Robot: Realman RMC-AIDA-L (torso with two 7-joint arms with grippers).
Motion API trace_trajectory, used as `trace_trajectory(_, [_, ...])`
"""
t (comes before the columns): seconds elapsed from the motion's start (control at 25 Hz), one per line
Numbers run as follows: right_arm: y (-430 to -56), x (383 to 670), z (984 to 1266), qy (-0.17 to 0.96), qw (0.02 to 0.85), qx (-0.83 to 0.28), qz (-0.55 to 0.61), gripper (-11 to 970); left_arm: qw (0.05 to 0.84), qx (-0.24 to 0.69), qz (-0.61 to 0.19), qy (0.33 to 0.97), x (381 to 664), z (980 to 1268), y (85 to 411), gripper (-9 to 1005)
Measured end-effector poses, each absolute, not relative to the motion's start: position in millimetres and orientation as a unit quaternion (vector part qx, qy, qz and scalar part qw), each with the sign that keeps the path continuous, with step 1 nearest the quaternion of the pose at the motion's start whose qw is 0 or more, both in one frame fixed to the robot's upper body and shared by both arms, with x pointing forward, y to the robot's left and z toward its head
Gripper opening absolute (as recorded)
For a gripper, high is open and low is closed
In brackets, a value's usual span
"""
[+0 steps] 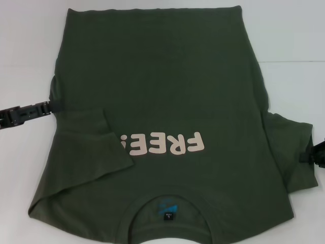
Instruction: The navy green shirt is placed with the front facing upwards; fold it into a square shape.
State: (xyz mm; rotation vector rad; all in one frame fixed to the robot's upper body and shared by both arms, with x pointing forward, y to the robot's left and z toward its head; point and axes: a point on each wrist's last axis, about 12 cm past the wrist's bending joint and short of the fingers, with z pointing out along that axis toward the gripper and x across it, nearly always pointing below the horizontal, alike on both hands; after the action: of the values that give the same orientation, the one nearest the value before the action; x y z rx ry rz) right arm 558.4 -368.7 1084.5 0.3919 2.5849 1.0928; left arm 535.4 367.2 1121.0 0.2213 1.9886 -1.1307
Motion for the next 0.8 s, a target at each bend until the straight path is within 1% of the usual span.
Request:
trace_trajectory(0.44, [-373.1,557.9,1090.6,0.883,0.182,0.139,0.409,22,0.408,0.087,-0.453,0.788,535.0,1119.9,364.6,889])
trace_trajectory(0.68, [-368.5,564.8,1096.2,0.883,0.186,0.128,0.412,20,0.406,0.085,-0.456,0.788,534.8,1119.8,364.0,889])
trace_trajectory(0.8, [-372.0,566.9,1101.2,0.882,0.193,0.125,0.411,20,0.404,0.084,-0.458,0.788,534.4,1119.8,363.8,889])
